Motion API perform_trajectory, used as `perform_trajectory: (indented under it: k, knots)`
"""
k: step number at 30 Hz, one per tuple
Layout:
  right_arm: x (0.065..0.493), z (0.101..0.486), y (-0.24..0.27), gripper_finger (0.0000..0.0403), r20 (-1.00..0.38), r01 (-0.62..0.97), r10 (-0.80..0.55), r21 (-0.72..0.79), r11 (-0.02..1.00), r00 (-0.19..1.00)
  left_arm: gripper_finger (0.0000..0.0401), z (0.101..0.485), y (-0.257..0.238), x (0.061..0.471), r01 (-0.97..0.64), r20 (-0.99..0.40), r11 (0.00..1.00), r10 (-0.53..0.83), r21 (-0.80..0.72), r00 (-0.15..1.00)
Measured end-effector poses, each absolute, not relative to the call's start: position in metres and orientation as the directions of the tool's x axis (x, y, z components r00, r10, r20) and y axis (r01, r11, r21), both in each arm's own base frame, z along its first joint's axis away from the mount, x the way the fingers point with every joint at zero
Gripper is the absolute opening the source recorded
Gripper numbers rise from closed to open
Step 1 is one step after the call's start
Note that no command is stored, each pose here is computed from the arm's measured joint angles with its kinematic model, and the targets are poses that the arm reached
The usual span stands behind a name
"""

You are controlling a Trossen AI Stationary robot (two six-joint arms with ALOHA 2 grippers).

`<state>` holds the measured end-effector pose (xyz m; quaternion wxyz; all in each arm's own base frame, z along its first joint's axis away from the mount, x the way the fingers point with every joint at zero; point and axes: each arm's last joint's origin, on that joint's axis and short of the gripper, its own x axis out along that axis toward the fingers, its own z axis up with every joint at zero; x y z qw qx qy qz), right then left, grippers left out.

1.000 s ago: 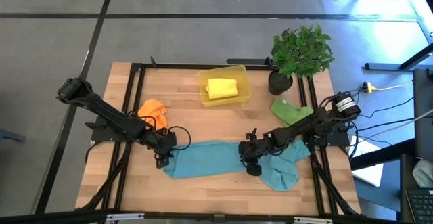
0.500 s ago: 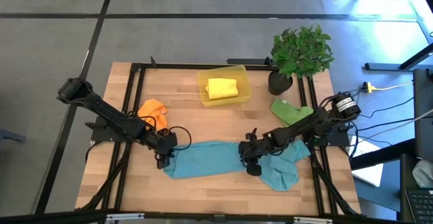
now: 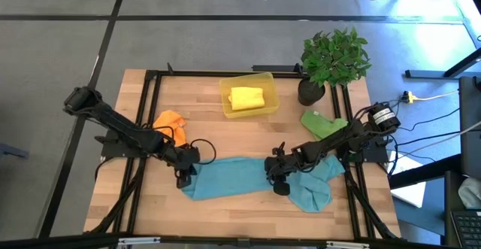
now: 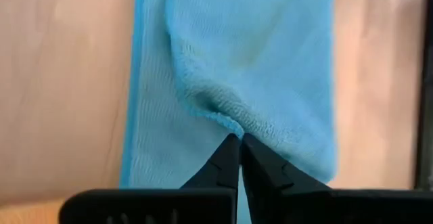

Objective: Fold microfiber towels
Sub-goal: Fold the left blue microfiber towel

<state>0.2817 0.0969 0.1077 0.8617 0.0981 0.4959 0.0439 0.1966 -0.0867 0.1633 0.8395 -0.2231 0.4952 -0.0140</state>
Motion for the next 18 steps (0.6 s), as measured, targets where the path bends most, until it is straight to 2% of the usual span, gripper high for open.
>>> perform_trajectory:
  k: [4,10,18]
  knots:
    - [0.283,0.108,0.093,0.0094,-0.846,0.02,0.163,0.201,0.979,0.508,0.0002,0.191,-0.091,0.206,-0.183,-0.836,0.91,-0.242,-0.372,0.493]
    - [0.283,0.108,0.092,0.0094,-0.846,0.022,0.155,0.193,0.981,0.51,0.0,0.223,-0.089,0.202,-0.302,-0.913,0.902,-0.19,-0.308,0.361]
    - [0.283,0.108,0.092,0.0094,-0.846,0.02,0.155,0.192,0.981,0.51,0.0,0.236,-0.084,0.199,-0.379,-0.94,0.872,-0.219,-0.309,0.262]
